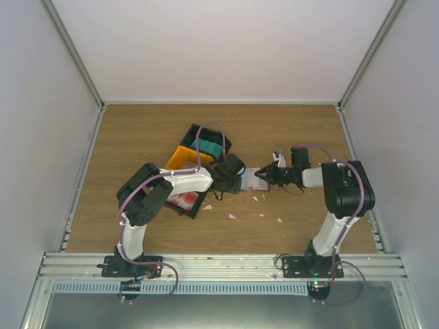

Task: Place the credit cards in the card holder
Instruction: Turn over the card slot in the card holder.

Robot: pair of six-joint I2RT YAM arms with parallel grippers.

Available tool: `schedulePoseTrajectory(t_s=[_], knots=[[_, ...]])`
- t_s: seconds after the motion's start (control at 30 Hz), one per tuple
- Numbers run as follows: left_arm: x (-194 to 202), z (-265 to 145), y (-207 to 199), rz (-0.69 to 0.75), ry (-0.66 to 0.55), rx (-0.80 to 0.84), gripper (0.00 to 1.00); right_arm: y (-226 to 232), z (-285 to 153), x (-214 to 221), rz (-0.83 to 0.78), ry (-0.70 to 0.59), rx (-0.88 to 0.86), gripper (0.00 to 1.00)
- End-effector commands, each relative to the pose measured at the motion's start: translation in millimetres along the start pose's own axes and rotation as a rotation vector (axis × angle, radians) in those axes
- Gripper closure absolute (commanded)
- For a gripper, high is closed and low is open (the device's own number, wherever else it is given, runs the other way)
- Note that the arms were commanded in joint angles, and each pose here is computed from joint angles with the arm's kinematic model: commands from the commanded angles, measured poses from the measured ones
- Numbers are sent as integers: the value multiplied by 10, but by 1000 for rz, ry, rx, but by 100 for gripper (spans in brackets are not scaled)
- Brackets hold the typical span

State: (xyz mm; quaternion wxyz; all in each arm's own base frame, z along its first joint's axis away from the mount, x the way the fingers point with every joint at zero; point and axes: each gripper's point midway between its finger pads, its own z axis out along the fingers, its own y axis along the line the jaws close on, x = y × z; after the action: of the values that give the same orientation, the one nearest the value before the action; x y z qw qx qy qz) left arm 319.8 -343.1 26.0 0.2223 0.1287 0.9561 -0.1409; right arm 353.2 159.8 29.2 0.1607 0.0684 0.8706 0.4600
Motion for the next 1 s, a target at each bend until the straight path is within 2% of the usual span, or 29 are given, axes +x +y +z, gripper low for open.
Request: schedulePoseTrajectory(t_s=[0.0, 0.4, 0.7, 0.97], knots=[[206, 165, 129, 17, 74, -42, 61, -72, 146, 211, 22, 71, 11, 99], [172, 150, 114, 17, 68, -34, 61, -24, 271, 262, 23, 81, 16, 100], [198, 137, 120, 16, 74, -27, 63, 112, 345, 172, -16, 38, -20, 99], [135, 76, 70, 14, 49, 8, 63, 125, 383, 247, -19, 56, -22, 96]])
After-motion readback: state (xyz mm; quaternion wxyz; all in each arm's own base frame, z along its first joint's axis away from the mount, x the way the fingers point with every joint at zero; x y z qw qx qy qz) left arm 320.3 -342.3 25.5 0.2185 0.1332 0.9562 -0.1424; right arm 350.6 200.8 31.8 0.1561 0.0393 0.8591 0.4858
